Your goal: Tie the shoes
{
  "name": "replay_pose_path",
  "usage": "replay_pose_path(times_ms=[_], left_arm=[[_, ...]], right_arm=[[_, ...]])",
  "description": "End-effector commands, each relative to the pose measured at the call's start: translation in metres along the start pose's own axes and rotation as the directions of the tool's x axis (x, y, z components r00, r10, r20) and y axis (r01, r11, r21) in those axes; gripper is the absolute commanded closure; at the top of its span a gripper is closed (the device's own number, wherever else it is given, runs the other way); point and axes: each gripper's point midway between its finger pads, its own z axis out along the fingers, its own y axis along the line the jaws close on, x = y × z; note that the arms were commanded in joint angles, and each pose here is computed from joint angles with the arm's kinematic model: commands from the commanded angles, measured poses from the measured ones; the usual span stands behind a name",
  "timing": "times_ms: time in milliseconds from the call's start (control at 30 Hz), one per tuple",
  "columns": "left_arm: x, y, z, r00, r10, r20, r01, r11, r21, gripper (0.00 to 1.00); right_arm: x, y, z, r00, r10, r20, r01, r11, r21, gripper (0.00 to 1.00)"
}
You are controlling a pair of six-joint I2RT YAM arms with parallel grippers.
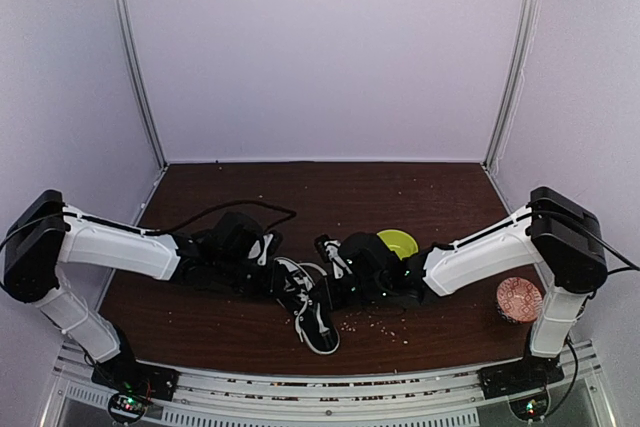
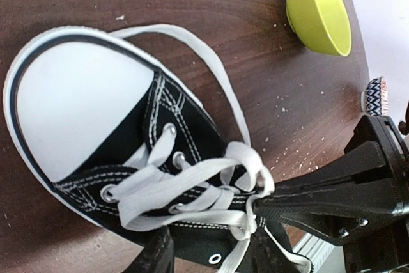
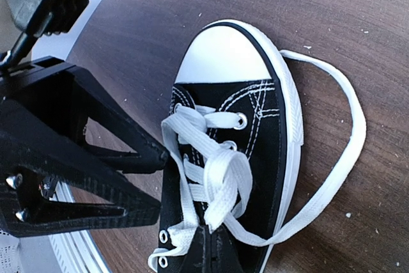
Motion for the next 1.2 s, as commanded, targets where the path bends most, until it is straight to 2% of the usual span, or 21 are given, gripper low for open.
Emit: replay_pose_path(times_ms=[0, 467, 667, 800, 1033, 1167], left_arm=[[-0.007, -0.009, -0.007, 0.999, -0.032, 0.041, 0.032, 0.999, -0.003, 0.57], [0.002, -0.012, 0.020, 0.998, -0.058, -0.021, 0.059, 0.997, 0.043, 0.54], [-0.003, -0.009, 0.022, 0.997, -0.075, 0.008, 0.075, 0.997, 0.035, 0.55], [-0.008, -0.008, 0.020, 0.996, -0.086, 0.035, 0.085, 0.996, 0.022, 0.60], [-0.005, -0.005, 0.026, 0.995, -0.102, 0.014, 0.101, 0.995, 0.016, 0.67], [-0.007, -0.004, 0.025, 0.994, -0.108, 0.023, 0.107, 0.994, 0.012, 0.75]], right_arm=[[-0.004, 0.002, -0.002, 1.000, 0.009, 0.017, -0.008, 1.000, -0.011, 1.00], [0.000, 0.004, 0.001, 1.000, 0.012, 0.005, -0.011, 0.999, -0.030, 1.00], [0.002, 0.003, 0.001, 1.000, 0.014, -0.002, -0.014, 0.999, -0.032, 1.00], [0.007, 0.002, 0.000, 1.000, 0.017, -0.008, -0.018, 0.999, -0.037, 1.00], [0.011, 0.012, 0.000, 1.000, -0.006, -0.015, 0.005, 0.997, -0.071, 1.00], [0.013, 0.015, 0.000, 1.000, -0.018, -0.018, 0.017, 0.997, -0.080, 1.00]])
